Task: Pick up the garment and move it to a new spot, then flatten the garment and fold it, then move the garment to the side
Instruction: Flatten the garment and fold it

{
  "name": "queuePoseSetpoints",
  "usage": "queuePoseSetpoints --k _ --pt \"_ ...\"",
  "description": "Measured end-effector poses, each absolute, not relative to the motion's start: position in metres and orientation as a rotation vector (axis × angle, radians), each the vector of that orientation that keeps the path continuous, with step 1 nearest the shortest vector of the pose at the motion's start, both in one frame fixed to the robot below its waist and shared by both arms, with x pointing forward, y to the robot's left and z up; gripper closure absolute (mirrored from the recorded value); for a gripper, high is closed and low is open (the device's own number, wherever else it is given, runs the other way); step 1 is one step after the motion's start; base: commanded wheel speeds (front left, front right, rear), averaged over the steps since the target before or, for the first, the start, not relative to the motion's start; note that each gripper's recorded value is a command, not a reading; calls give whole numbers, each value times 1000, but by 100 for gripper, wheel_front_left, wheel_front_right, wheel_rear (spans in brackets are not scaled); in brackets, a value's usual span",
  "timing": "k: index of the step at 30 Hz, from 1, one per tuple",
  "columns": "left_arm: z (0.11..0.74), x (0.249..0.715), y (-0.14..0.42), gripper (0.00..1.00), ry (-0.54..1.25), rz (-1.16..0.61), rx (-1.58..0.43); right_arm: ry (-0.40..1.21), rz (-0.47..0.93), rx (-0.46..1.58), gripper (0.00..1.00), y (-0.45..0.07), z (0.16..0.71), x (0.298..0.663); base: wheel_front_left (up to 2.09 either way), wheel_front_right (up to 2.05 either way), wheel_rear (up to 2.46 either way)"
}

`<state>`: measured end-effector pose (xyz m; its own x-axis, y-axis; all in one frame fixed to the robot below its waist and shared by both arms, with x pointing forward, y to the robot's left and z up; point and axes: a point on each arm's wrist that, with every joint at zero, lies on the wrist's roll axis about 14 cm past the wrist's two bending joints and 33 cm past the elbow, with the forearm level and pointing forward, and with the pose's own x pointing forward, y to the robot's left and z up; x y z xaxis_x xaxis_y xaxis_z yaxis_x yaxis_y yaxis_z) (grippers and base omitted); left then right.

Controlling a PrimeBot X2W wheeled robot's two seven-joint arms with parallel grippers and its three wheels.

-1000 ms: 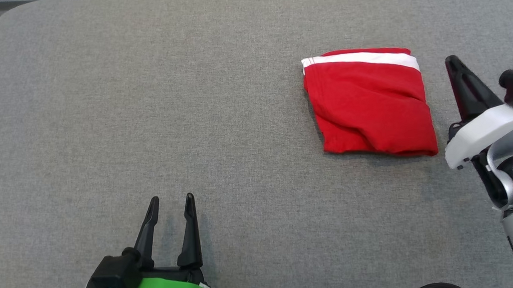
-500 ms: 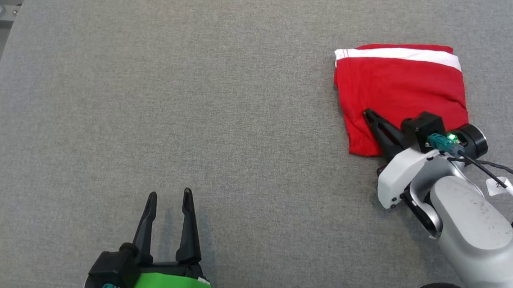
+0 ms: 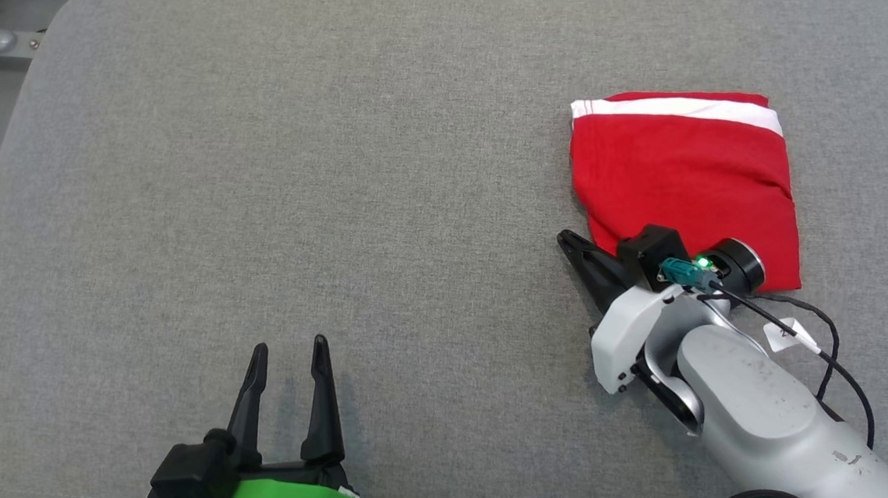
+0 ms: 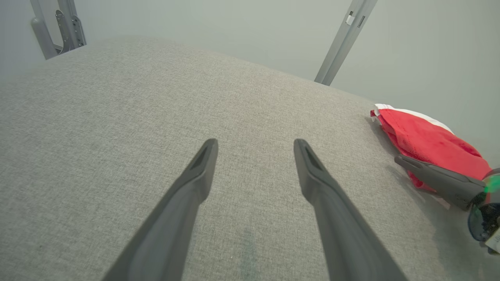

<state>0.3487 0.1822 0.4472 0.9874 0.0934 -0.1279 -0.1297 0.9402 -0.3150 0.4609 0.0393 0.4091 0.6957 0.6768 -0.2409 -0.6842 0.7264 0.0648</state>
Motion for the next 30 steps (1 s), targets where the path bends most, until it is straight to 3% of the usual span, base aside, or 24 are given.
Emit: queuePoseSetpoints --k 9,10,12,13,14,15,16,23,30 --pt "454 341 190 0 88 128 -311 95 739 48 100 35 459 453 0 0 0" --pt "454 340 190 0 86 126 -306 77 719 52 95 26 464 453 0 0 0" --pt "456 338 190 0 80 117 -295 34 661 44 66 3 475 455 0 0 0" --pt "457 338 190 0 76 110 -288 15 629 39 66 -10 481 455 0 0 0" --pt "457 337 190 0 74 105 -277 -6 591 34 54 -24 486 454 0 0 0" --pt "458 337 191 0 71 99 -270 -23 553 32 7 -38 491 452 0 0 0" --pt "458 337 190 0 68 90 -265 -44 512 27 0 -52 496 450 0 0 0" --pt "463 341 189 0 48 44 -230 -87 166 -23 0 -168 507 414 0 0 0" --pt "463 339 183 0 50 -3 -197 -11 7 -68 0 -221 486 368 0 0 0"
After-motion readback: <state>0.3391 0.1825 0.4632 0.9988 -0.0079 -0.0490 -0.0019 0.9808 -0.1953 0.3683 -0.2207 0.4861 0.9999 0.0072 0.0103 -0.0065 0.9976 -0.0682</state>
